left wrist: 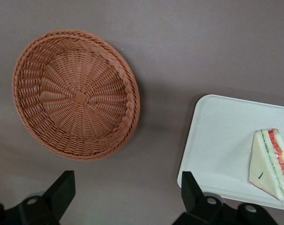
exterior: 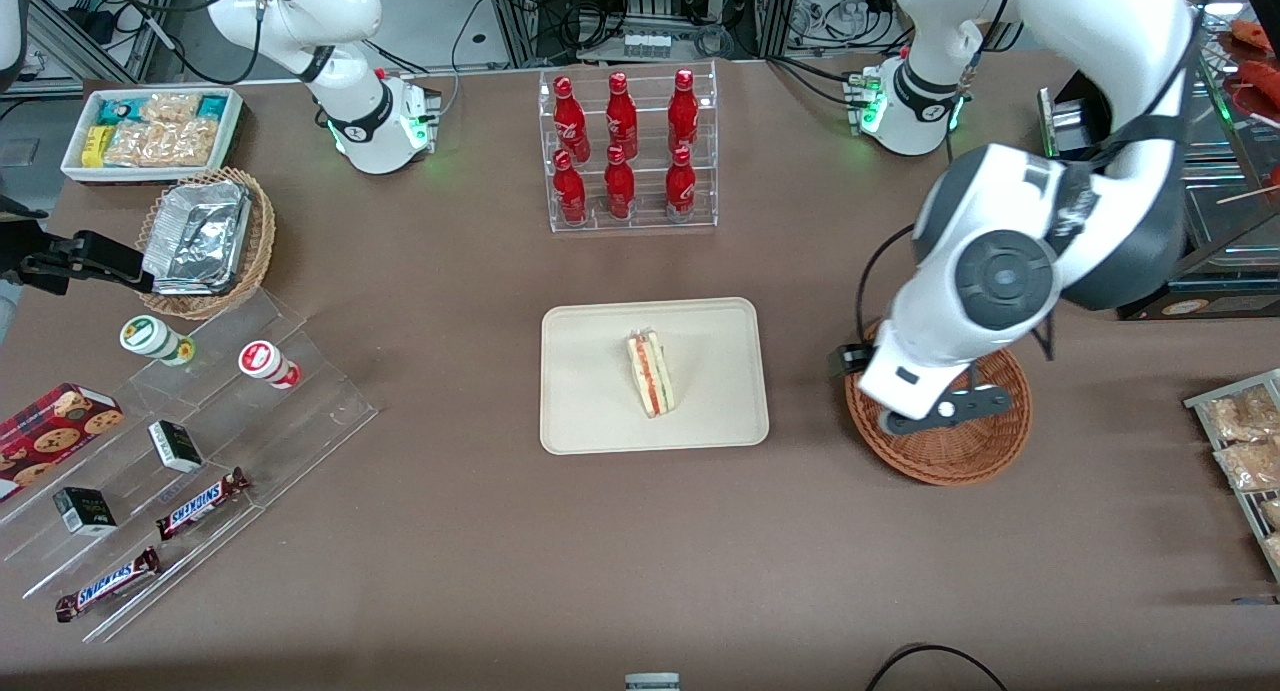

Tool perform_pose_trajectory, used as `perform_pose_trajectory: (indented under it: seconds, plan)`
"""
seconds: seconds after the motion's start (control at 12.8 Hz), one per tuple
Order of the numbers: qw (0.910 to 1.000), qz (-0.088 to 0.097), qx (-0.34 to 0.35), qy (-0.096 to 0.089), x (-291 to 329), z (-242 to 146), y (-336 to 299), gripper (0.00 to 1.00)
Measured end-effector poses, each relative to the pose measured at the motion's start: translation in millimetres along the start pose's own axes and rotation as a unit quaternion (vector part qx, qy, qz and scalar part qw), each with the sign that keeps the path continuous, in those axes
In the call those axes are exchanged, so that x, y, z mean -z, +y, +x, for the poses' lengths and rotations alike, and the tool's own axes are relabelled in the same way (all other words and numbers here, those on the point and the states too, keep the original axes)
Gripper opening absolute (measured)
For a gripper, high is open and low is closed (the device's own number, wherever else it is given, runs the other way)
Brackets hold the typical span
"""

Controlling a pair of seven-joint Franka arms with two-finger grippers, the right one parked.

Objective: Place sandwich from basket to tray

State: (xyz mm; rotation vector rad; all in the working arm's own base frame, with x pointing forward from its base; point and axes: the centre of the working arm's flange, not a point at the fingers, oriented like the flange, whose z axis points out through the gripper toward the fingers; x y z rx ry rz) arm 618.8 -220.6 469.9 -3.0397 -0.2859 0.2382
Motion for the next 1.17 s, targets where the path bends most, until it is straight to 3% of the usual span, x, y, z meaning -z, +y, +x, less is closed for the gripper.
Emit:
perform_pose_trajectory:
  seconds: [0.23, 0.63, 1.17]
  plan:
    - [0.9989, -0.025, -0.040, -0.008, 14.8, 6.5, -66.5, 1.00]
    - [0.9946, -0.016, -0.102, -0.010, 46.2, -30.6, -150.9, 1.00]
    - [0.9917, -0.013, -0.127, -0.012, 90.4, -68.2, -201.8, 1.00]
